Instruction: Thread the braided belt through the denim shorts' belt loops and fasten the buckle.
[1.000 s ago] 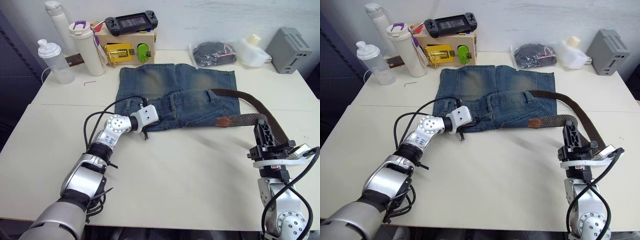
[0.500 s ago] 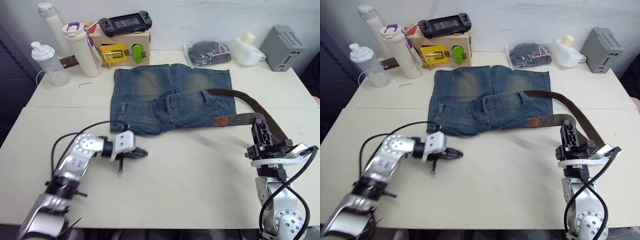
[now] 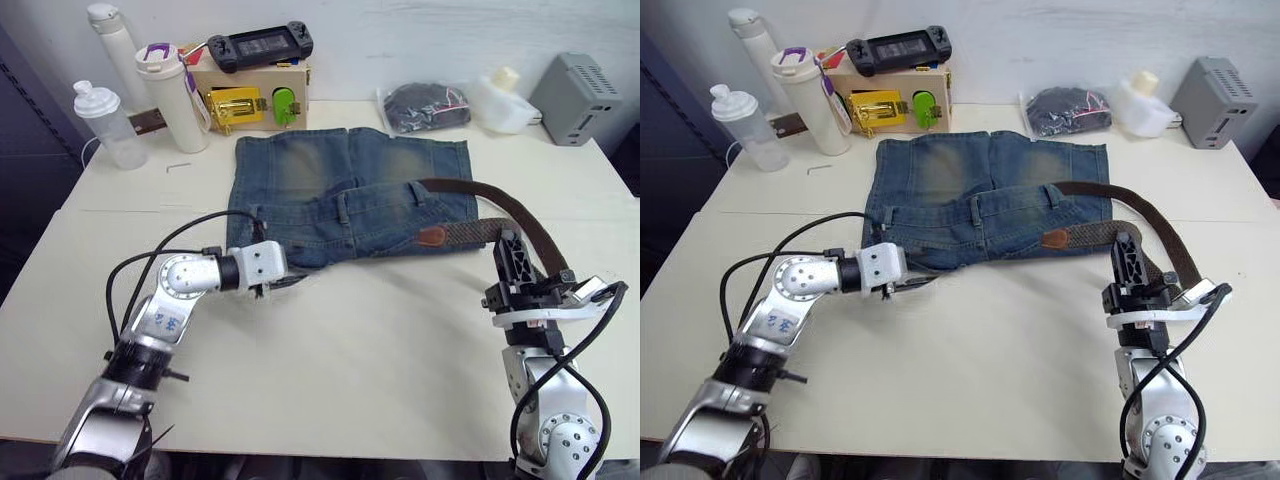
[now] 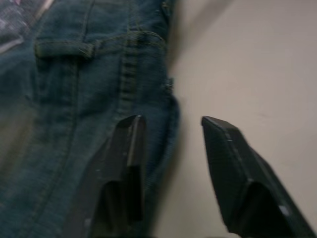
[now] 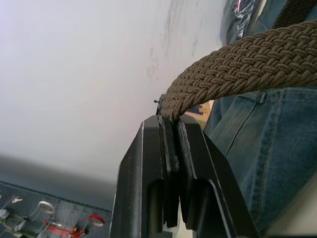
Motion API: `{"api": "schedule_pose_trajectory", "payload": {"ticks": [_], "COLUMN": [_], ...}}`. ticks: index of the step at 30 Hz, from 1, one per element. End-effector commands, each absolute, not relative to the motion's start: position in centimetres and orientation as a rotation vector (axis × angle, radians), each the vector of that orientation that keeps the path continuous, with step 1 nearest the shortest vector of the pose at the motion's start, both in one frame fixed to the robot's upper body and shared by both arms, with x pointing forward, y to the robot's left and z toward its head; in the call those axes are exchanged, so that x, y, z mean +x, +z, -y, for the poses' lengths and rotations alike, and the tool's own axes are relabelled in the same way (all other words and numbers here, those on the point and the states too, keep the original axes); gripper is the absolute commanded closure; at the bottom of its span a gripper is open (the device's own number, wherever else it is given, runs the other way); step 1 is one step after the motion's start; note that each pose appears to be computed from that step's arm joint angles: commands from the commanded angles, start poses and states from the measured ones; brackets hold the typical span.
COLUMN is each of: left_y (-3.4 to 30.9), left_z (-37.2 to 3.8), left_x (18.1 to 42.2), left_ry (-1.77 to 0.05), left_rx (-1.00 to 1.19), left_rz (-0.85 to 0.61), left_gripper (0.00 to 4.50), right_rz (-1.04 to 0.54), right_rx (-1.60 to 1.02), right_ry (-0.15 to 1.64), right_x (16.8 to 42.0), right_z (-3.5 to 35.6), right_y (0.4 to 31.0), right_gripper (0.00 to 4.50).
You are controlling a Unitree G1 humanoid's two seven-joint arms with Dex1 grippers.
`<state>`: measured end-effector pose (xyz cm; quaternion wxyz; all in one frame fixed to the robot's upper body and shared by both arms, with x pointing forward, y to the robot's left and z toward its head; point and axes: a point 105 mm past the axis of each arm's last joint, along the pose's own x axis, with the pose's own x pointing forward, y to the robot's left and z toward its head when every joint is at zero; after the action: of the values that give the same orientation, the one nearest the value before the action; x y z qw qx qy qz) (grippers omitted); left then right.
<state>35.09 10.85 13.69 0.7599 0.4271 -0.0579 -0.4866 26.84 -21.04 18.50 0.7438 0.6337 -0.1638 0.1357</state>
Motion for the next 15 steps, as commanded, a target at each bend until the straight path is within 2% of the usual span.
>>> {"api": "schedule_pose_trajectory", "payload": {"ticks": [1, 2, 7, 10, 13, 15], "left_y": [11.8, 11.5, 11.5, 11.6, 11.2, 10.8], "left_z": [-11.0, -10.9, -10.3, -9.7, -9.8, -10.0], "left_x": [35.9, 36.4, 39.1, 39.2, 39.0, 38.8], "left_ry": [-1.070, -1.061, -0.983, -1.004, -1.017, -1.025], "left_rx": [0.983, 0.991, 1.018, 1.007, 1.016, 1.029], "left_rz": [0.078, 0.064, 0.065, 0.079, 0.074, 0.066], "left_gripper": [0.42, 0.03, 0.03, 0.88, 2.08, 3.05], "right_rz": [0.427, 0.433, 0.437, 0.441, 0.447, 0.447], "right_rx": [1.366, 1.367, 1.371, 1.369, 1.369, 1.370], "right_ry": [0.328, 0.324, 0.318, 0.314, 0.306, 0.302], "right_x": [26.0, 25.9, 25.9, 25.8, 25.7, 25.7], "right_z": [21.1, 21.2, 21.2, 21.3, 21.5, 21.6], "right_y": [20.3, 20.3, 20.4, 20.4, 20.4, 20.4], "right_gripper": [4.50, 4.50, 4.50, 4.50, 4.50, 4.50]}}
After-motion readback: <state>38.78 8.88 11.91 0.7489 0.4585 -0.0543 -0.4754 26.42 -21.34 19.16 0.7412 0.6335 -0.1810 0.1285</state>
